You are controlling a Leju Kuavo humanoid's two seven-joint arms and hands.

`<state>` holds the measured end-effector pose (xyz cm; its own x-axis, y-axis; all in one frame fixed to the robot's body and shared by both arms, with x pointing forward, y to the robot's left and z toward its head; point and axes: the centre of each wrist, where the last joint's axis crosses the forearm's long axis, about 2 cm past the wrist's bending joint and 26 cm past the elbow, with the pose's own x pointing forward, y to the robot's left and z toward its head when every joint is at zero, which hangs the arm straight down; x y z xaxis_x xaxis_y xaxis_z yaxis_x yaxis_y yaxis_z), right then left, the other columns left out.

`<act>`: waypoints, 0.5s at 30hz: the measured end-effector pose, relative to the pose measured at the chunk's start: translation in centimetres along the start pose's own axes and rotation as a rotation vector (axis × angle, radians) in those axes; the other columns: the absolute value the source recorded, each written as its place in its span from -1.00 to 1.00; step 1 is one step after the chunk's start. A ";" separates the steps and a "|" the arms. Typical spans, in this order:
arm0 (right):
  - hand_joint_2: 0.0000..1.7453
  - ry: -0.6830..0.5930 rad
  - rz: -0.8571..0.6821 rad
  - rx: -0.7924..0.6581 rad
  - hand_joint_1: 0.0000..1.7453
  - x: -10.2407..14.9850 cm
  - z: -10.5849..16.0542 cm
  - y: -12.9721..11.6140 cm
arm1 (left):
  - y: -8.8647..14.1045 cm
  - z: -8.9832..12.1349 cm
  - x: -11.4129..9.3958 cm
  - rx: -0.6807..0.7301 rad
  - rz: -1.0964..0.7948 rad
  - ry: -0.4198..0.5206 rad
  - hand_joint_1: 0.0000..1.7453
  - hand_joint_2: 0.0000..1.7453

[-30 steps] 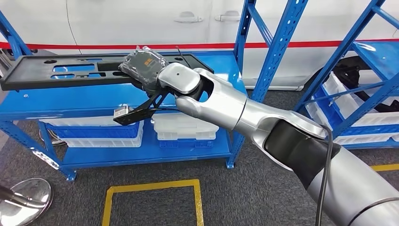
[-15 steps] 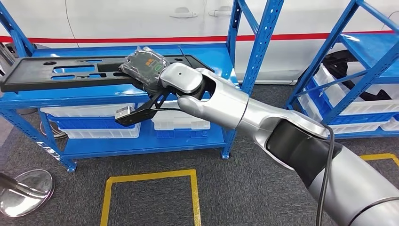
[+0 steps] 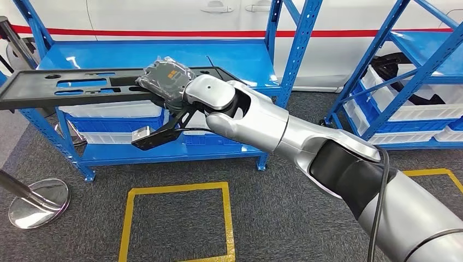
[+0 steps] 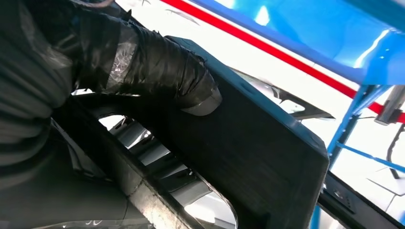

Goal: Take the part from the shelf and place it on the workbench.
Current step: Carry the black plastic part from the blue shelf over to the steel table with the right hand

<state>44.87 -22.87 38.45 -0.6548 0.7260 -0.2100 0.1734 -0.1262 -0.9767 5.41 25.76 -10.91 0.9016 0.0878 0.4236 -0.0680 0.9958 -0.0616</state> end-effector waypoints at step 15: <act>1.00 0.001 -0.003 -0.016 1.00 -0.4 0.3 -0.7 | -0.1 0.0 0.0 -0.016 0.005 -0.016 -1.00 1.00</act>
<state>44.76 -23.27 39.21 -0.6550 0.7267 -0.2068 0.1832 -0.1128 -0.9766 5.46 25.70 -10.90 0.8943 0.0938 0.4376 -0.0660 0.9947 -0.0783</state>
